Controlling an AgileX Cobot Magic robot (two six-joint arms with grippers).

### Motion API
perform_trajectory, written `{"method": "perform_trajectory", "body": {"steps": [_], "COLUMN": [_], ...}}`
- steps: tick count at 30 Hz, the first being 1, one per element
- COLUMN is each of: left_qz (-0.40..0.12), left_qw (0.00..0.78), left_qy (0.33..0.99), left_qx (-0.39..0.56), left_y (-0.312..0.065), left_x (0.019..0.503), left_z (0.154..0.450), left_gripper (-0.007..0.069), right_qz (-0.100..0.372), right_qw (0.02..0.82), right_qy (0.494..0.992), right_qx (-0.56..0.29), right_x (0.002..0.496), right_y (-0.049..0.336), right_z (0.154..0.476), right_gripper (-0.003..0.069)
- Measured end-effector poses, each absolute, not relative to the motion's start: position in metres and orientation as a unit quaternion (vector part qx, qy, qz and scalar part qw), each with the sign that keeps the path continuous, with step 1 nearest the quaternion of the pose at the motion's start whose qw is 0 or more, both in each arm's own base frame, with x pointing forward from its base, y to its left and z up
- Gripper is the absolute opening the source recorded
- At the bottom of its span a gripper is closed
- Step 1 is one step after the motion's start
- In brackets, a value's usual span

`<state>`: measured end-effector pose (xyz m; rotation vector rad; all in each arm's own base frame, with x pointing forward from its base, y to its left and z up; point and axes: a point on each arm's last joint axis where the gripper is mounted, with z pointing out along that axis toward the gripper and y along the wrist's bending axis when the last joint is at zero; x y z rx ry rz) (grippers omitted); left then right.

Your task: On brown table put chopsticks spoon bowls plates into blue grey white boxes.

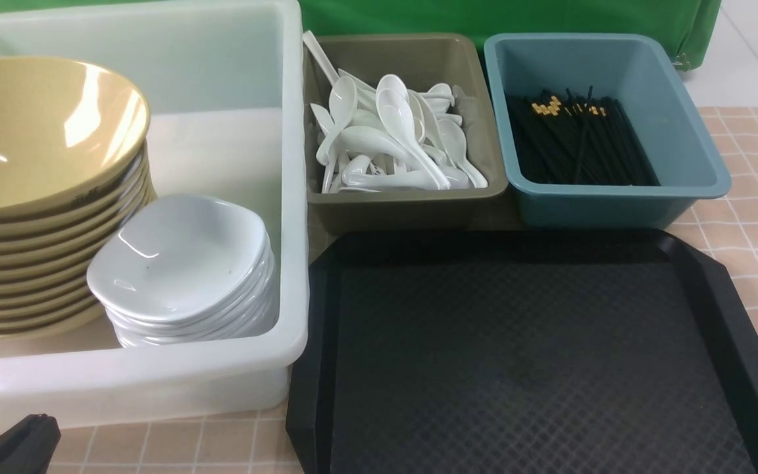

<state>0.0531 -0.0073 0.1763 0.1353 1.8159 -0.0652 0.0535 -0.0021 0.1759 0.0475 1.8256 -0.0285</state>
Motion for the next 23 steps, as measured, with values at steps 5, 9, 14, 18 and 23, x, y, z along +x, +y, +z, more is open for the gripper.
{"method": "perform_trajectory", "body": {"steps": [5,9,14,18,23], "left_qz": [-0.028,-0.028,-0.028,-0.028,-0.028], "left_qw": [0.613,0.613,0.613,0.613,0.613], "left_qy": [0.787,0.787,0.787,0.787,0.787], "left_qx": [0.059,0.059,0.059,0.059,0.059], "left_y": [-0.0073,-0.0073,-0.0073,-0.0073,-0.0073], "left_x": [0.0531,0.0531,0.0531,0.0531,0.0531], "left_z": [0.1763,0.1763,0.1763,0.1763,0.1763], "left_gripper": [0.0001,0.0001,0.0001,0.0001,0.0001], "right_qz": [-0.012,-0.012,-0.012,-0.012,-0.012], "right_qw": [0.611,0.611,0.611,0.611,0.611], "right_qy": [0.791,0.791,0.791,0.791,0.791], "right_qx": [0.021,0.021,0.021,0.021,0.021], "right_x": [0.0535,0.0535,0.0535,0.0535,0.0535], "right_y": [-0.0021,-0.0021,-0.0021,-0.0021,-0.0021], "right_z": [0.1759,0.1759,0.1759,0.1759,0.1759], "right_gripper": [0.0114,0.0118,0.0125,0.0129,0.0134]}}
